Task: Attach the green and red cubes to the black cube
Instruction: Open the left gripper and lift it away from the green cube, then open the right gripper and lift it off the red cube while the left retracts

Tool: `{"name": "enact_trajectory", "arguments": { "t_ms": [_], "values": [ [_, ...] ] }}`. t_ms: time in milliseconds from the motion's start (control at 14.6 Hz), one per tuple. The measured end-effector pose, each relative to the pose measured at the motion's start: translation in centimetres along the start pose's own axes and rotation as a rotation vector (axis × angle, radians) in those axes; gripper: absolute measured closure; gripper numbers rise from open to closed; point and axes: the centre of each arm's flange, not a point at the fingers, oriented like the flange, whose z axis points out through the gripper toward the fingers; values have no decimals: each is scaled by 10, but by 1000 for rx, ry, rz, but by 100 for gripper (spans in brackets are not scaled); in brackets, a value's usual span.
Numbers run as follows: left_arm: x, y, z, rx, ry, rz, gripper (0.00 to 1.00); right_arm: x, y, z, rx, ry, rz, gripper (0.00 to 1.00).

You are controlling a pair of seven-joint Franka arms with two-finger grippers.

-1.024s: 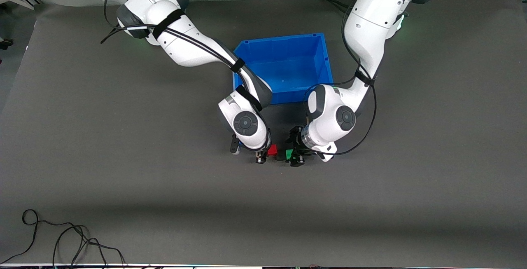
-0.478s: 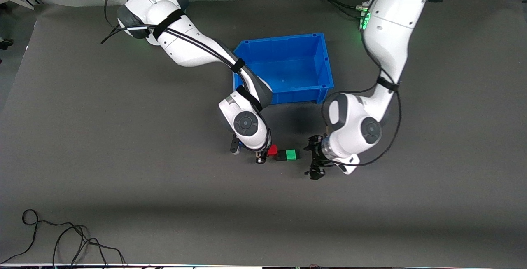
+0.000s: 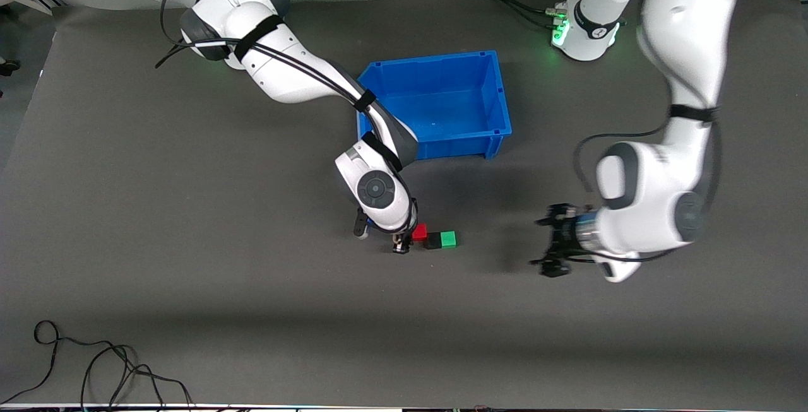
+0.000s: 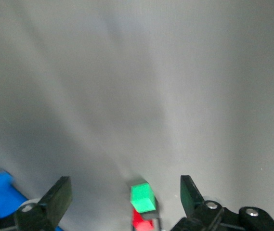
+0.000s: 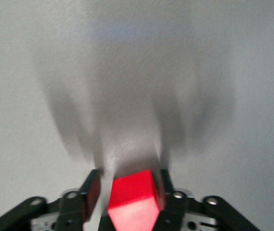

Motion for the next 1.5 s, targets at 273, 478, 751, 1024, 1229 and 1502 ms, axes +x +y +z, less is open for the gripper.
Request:
{"name": "enact_trajectory", "arguments": {
  "t_ms": [273,478,751,1024,1229,1502],
  "values": [
    [32,-15,-58,27,84,244,0,-12,-10,-37,39,-44,-10,1],
    [40,-23,-99,66,193,528,0,-11,-21,-95,38,-33,-76,0],
    [56,-45,-161,98,227,847,0,17,-38,-214,3,8,-224,0],
    [55,-90,-236,165,203,1037,0,63,-40,-322,-48,45,-437,0],
    [29,-115,-277,203,233,1089,0,107,-36,-386,-118,73,-641,1],
    [-10,-129,-300,217,249,1151,0,178,-44,-442,-205,71,-910,1]
  ]
}}
